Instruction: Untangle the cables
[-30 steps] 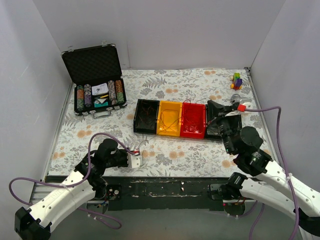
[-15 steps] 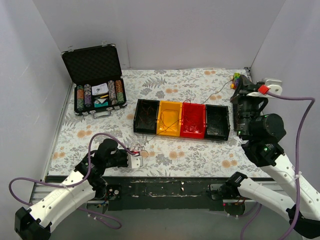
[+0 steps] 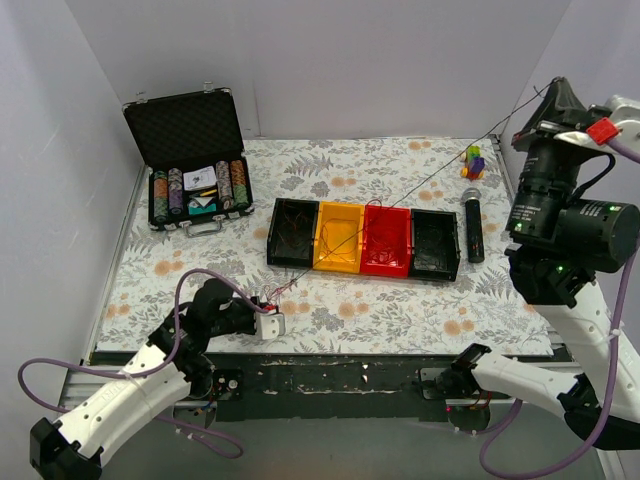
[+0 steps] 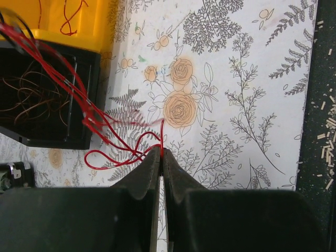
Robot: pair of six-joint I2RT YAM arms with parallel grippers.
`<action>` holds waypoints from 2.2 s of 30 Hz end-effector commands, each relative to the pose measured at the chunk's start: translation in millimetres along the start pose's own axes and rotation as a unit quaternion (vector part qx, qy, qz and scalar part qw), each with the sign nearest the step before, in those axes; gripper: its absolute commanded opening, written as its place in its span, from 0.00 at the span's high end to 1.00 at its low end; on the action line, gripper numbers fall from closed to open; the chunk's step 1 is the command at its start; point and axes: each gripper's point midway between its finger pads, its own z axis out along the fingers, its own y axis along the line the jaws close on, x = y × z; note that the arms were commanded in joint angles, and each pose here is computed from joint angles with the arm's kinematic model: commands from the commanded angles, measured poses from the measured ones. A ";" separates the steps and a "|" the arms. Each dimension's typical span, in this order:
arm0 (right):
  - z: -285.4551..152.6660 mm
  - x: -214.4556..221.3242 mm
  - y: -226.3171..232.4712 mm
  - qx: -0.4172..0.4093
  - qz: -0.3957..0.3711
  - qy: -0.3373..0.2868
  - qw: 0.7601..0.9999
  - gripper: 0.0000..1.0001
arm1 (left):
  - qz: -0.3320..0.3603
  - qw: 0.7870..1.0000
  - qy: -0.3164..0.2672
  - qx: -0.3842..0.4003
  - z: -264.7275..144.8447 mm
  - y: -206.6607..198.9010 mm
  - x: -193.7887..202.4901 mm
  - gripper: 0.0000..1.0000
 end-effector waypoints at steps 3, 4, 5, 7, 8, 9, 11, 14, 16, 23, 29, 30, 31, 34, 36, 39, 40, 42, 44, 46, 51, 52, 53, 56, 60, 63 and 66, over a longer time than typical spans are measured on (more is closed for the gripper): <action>15.6 -86.7 -46.7 0.076 0.023 -0.086 0.993 0.99 | -0.010 0.999 0.033 0.026 1.1 -19.6 21.7 1.00; 16.4 -92.7 -51.3 0.086 0.020 -0.093 0.992 0.99 | -0.011 0.999 0.035 0.027 1.3 -20.5 23.3 1.00; 16.4 -98.4 -56.6 0.095 0.015 -0.097 0.991 0.99 | -0.011 0.999 0.035 0.028 1.4 -21.0 23.8 1.00; 16.6 -106.9 -62.1 0.102 0.016 -0.104 0.989 0.99 | -0.009 0.999 0.042 0.030 1.4 -23.0 27.6 1.00; 16.5 -110.0 -65.1 0.107 0.014 -0.105 0.989 0.99 | -0.008 0.998 0.046 0.032 1.7 -24.4 30.0 1.00; 17.1 -112.5 -67.1 0.112 0.013 -0.106 0.988 0.99 | -0.006 0.998 0.050 0.034 1.9 -26.2 33.0 1.00; 17.4 -116.8 -72.1 0.123 0.006 -0.108 0.986 0.99 | 0.000 0.998 0.058 0.039 2.3 -29.3 37.9 1.00; 18.1 -119.7 -74.8 0.130 -0.007 -0.108 0.986 0.99 | 0.008 0.996 0.073 0.041 2.5 -33.8 47.7 1.00; 18.5 -123.0 -78.1 0.139 -0.016 -0.110 0.984 0.99 | 0.020 0.995 0.089 0.050 1.8 -40.2 58.3 1.00; 24.7 -134.7 -77.5 0.147 -0.053 -0.118 0.981 0.99 | 0.030 0.993 0.102 0.051 1.6 -44.7 67.6 1.00; 22.1 -161.7 -94.4 0.171 -0.038 -0.150 0.973 0.99 | 0.050 0.988 0.135 0.046 -1.2 -42.3 81.9 1.00; 20.4 -163.1 -98.0 0.178 -0.036 -0.153 0.971 0.99 | 0.058 0.987 0.144 0.048 -2.2 -42.4 85.4 1.00; 17.4 -165.3 -103.4 0.189 -0.032 -0.159 0.969 0.99 | 0.068 0.984 0.156 0.050 -3.9 -42.2 89.8 1.00; 5.1 -174.4 -123.3 0.211 -0.009 -0.176 0.962 0.99 | 0.097 0.968 0.221 0.071 -15.5 -45.9 114.4 1.00; -1.4 -181.8 -133.9 0.215 0.001 -0.186 0.959 0.99 | 0.102 0.955 0.266 0.079 -25.1 -47.8 129.4 1.00; -14.8 -191.8 -165.4 0.241 0.039 -0.193 0.950 0.99 | 0.103 0.947 0.292 0.082 -31.8 -50.1 139.8 1.00; -17.0 -193.1 -179.4 0.244 0.060 -0.188 0.950 0.99 | 0.103 0.948 0.291 0.080 -31.8 -48.7 139.1 1.00; -13.7 -188.4 -194.3 0.221 0.103 -0.172 0.954 0.99 | 0.101 0.953 0.277 0.073 -28.3 -46.5 133.9 1.00; -10.6 -175.7 -196.8 0.196 0.124 -0.153 0.961 0.99 | 0.088 0.962 0.253 0.058 -22.8 -39.3 122.5 1.00; -8.3 -158.8 -182.2 0.169 0.114 -0.130 0.970 0.99 | 0.070 0.972 0.219 0.044 -15.6 -29.9 104.7 1.00; -6.3 -135.6 -129.4 0.099 0.077 -0.110 0.986 0.99 | 0.028 0.992 0.120 -0.039 -6.1 24.8 42.1 1.00; -6.4 -133.5 -122.7 0.091 0.069 -0.108 0.988 0.99 | 0.025 0.994 0.097 -0.048 -5.7 33.0 28.8 1.00; -6.6 -132.3 -114.8 0.081 0.061 -0.108 0.989 0.99 | 0.018 0.995 0.076 -0.058 -6.1 40.6 16.5 1.00; -6.6 -128.8 -91.8 0.046 0.043 -0.106 0.992 0.99 | 0.009 0.997 0.025 -0.066 -7.8 51.1 -10.7 1.00; -8.7 -122.1 -55.8 0.001 0.004 -0.104 0.995 0.99 | -0.006 0.998 0.005 -0.060 -8.6 53.2 -22.9 1.00; -9.0 -119.5 -32.8 -0.023 -0.024 -0.102 0.994 0.99 | -0.014 0.998 0.011 -0.055 -8.9 51.3 -21.2 1.00; -8.7 -119.2 -12.5 -0.046 -0.046 -0.103 0.993 0.99 | -0.016 0.998 0.013 -0.052 -10.5 48.6 -20.1 1.00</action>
